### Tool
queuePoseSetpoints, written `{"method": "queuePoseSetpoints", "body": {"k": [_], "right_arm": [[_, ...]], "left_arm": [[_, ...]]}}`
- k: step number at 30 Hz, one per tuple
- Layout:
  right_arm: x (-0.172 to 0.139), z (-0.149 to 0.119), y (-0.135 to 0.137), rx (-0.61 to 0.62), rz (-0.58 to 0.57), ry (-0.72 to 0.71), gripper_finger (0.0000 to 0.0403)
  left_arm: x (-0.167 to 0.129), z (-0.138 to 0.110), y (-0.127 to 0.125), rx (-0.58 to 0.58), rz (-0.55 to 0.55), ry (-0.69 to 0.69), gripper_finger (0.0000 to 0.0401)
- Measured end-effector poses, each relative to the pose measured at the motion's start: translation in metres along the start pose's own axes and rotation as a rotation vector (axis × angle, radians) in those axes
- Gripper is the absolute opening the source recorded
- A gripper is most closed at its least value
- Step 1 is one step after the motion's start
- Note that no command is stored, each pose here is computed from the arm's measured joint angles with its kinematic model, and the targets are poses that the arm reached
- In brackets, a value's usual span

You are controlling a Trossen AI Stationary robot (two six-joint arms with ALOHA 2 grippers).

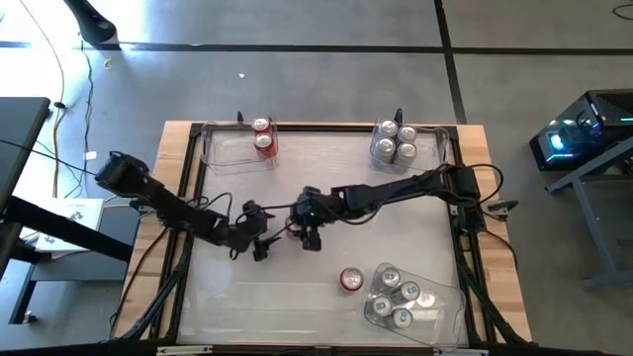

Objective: Sort soda cans
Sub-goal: Remove the red soda can from the top left transparent bin

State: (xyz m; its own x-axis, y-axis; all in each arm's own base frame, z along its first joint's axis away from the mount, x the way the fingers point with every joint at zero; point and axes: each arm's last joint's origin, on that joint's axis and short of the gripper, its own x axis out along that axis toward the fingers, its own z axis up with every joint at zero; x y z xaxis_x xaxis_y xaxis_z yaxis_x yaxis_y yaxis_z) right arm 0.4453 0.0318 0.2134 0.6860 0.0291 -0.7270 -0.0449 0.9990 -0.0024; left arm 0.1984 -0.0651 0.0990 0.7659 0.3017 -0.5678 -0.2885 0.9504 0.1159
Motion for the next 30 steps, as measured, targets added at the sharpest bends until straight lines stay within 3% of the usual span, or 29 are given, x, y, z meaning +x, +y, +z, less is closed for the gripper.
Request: {"method": "queuePoseSetpoints", "body": {"k": [7, 19, 30], "right_arm": [[0.008, -0.010, 0.000, 0.010, 0.002, -0.030, 0.0324], [0.006, -0.004, 0.000, 0.009, 0.007, -0.086, 0.0333], [-0.033, 0.016, 0.002, -0.042, -0.011, -0.192, 0.0334]], "left_arm": [[-0.015, 0.013, -0.003, -0.036, 0.001, -0.099, 0.0333], [-0.020, 0.026, -0.013, -0.071, 0.000, -0.188, 0.0333], [-0.023, 0.044, -0.021, -0.071, 0.027, -0.246, 0.0332]]}}
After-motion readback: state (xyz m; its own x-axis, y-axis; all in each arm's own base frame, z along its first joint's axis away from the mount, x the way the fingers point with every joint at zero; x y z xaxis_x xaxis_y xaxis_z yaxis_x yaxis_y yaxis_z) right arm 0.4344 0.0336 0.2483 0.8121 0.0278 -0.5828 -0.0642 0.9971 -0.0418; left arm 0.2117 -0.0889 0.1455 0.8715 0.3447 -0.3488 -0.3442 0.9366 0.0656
